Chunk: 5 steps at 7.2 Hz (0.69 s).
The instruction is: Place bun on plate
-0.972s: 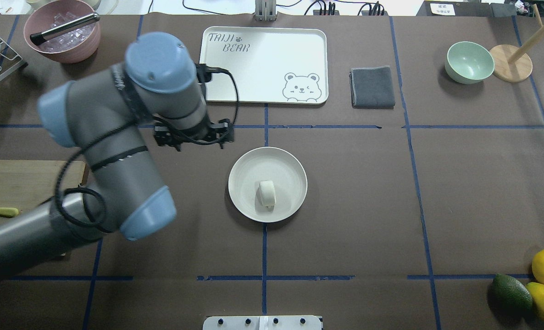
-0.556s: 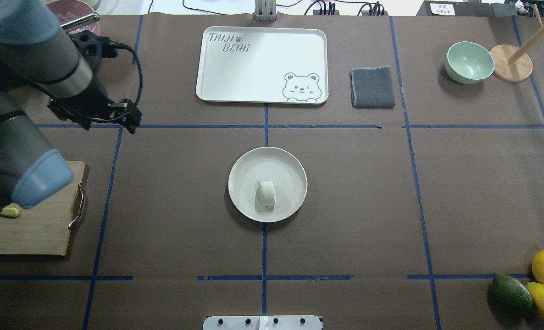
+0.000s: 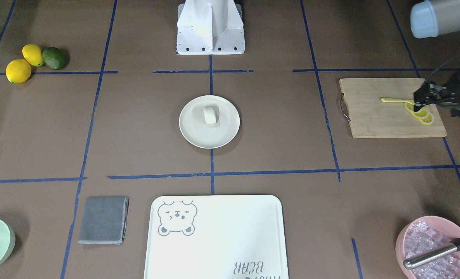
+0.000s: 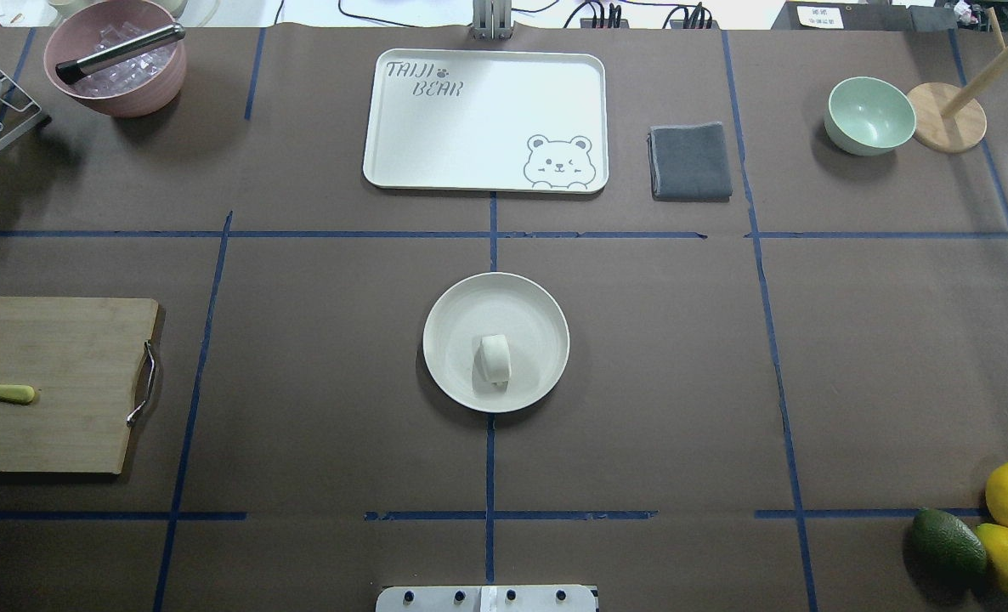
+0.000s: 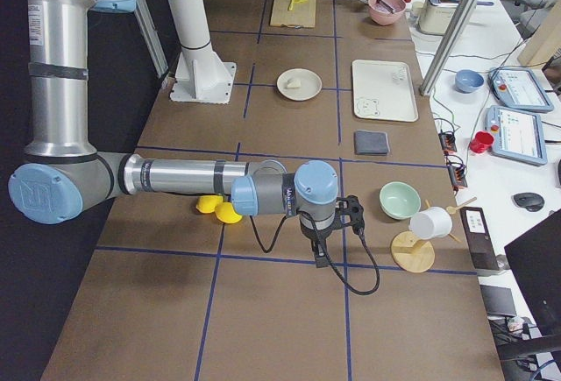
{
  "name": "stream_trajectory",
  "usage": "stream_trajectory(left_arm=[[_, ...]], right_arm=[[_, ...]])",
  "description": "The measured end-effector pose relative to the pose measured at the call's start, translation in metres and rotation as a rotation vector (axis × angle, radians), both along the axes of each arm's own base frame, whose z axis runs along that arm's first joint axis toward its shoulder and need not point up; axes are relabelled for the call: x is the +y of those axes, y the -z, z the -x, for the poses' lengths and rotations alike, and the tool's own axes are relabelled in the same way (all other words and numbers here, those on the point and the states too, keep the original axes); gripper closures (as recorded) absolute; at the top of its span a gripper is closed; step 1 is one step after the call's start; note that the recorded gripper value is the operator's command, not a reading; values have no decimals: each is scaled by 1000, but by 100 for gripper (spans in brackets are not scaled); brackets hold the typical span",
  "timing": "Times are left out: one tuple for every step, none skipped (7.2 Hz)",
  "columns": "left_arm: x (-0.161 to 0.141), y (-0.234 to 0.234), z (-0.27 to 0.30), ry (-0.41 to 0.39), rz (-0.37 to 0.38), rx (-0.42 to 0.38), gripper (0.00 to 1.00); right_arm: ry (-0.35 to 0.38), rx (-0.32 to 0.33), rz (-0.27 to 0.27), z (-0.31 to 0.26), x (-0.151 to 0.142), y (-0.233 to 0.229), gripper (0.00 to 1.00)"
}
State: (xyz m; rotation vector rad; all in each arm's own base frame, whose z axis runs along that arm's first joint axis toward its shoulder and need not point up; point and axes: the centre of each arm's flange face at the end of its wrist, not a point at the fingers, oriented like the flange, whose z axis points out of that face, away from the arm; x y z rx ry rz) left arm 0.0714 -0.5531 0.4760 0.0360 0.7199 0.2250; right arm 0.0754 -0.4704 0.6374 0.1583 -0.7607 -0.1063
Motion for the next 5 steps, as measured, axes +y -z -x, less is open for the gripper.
stream_trajectory(left_arm=[[-9, -43, 47, 13, 30, 11, 0], [-7, -78, 86, 43, 68, 21, 0], [8, -111, 109, 68, 107, 44, 0], [29, -139, 118, 84, 127, 83, 0], [47, -157, 122, 97, 132, 114, 0]], right_arm=[[-2, -1, 1, 0, 1, 0, 0], [-2, -3, 2, 0, 1, 1, 0], [-2, -4, 0, 0, 1, 2, 0], [-2, -5, -3, 0, 1, 4, 0], [-2, -5, -8, 0, 1, 6, 0]])
